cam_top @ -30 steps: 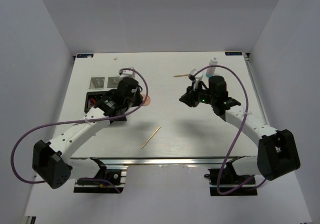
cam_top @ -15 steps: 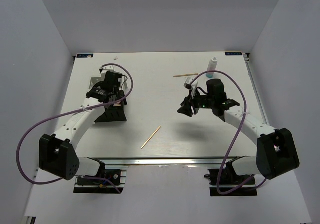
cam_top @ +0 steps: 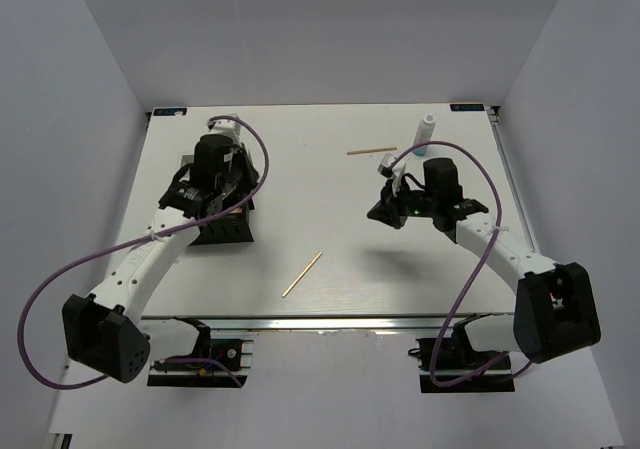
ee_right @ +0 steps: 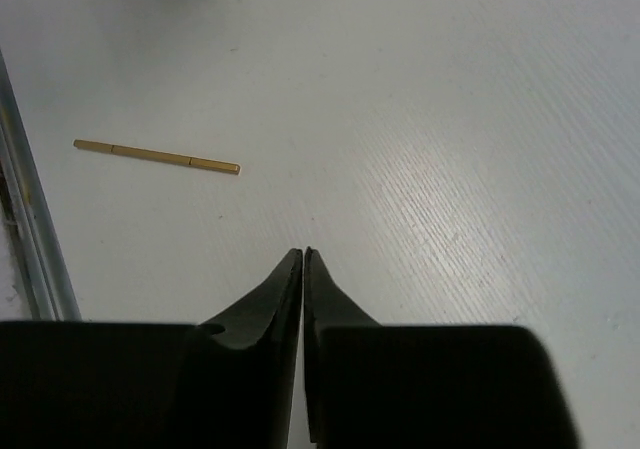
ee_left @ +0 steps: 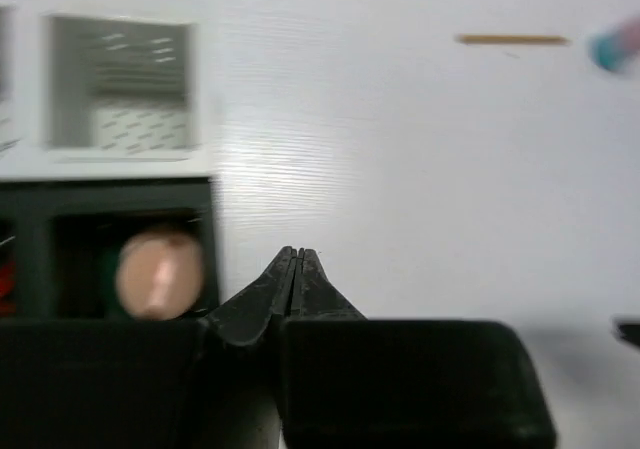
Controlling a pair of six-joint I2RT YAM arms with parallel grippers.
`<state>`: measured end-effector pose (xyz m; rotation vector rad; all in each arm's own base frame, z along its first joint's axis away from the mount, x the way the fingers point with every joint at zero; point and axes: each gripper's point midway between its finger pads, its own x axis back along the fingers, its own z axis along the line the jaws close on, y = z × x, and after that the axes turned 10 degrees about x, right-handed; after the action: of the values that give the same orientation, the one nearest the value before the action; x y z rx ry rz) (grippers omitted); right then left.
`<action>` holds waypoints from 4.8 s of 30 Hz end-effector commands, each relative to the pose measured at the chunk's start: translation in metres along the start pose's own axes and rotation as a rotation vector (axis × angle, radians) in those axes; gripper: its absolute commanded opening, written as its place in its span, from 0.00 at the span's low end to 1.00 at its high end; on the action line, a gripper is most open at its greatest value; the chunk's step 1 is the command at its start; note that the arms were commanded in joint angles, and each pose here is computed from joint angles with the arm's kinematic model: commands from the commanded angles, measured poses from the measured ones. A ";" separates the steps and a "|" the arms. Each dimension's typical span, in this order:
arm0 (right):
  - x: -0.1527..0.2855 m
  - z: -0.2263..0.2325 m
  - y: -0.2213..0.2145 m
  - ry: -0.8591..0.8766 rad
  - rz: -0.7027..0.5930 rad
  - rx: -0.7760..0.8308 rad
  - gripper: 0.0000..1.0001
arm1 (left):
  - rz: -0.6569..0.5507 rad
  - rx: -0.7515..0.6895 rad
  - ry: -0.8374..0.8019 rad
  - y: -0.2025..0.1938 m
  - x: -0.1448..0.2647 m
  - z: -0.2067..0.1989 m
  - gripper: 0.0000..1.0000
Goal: Organize the makeup
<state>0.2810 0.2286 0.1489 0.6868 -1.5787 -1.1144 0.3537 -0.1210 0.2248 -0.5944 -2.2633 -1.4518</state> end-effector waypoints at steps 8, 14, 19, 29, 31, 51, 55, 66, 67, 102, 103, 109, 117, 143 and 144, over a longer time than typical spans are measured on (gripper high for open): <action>0.022 -0.028 0.000 -0.086 -0.020 -0.112 0.29 | 0.524 -0.242 -0.378 -0.169 -0.007 -0.083 0.59; 0.030 -0.034 -0.008 -0.115 -0.005 -0.137 0.37 | 0.551 -0.358 -0.335 -0.204 -0.017 -0.079 0.69; 0.032 -0.036 -0.011 -0.121 -0.006 -0.162 0.38 | 0.559 -0.473 -0.245 -0.228 -0.024 -0.071 0.74; 0.033 -0.042 -0.013 -0.130 -0.008 -0.178 0.38 | 0.530 -0.599 -0.053 -0.259 -0.044 -0.051 0.64; 0.033 -0.041 -0.013 -0.126 -0.009 -0.183 0.38 | 0.517 -0.607 -0.032 -0.260 -0.047 -0.049 0.62; 0.037 -0.044 -0.016 -0.138 -0.014 -0.197 0.38 | 0.277 -0.323 -0.106 -0.139 -0.054 -0.086 0.00; 0.036 -0.045 -0.013 -0.134 -0.023 -0.198 0.38 | -0.015 -0.113 -0.185 -0.009 -0.043 -0.083 0.00; 0.036 -0.041 -0.014 -0.127 -0.034 -0.210 0.38 | -0.685 0.085 0.105 0.145 0.026 0.022 0.00; 0.036 -0.040 -0.015 -0.123 -0.033 -0.212 0.38 | -0.737 0.078 0.152 0.154 0.032 0.030 0.00; 0.020 -0.063 -0.004 -0.051 -0.027 -0.183 0.48 | -0.848 0.054 0.617 0.198 -0.022 0.129 0.00; 0.019 -0.062 -0.005 -0.045 -0.025 -0.190 0.48 | -0.854 0.057 0.619 0.200 -0.021 0.130 0.00; 0.016 -0.060 -0.010 -0.037 -0.023 -0.203 0.48 | -0.836 0.016 0.668 0.198 -0.037 0.142 0.00; 0.014 -0.071 -0.003 -0.045 -0.025 -0.166 0.54 | -0.749 -0.041 0.704 0.176 -0.074 0.155 0.01; -0.103 -0.296 -0.024 -0.303 0.292 0.264 0.70 | -0.287 0.164 -0.357 0.093 0.022 -0.020 0.98; -0.108 -0.300 -0.039 -0.302 0.321 0.264 0.69 | -0.263 0.209 -0.384 0.082 0.028 -0.021 0.98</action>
<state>0.5724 0.2176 0.0648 0.4031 -1.9305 -0.9017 0.4054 -0.0634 0.3515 -0.1527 -2.7941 -1.5418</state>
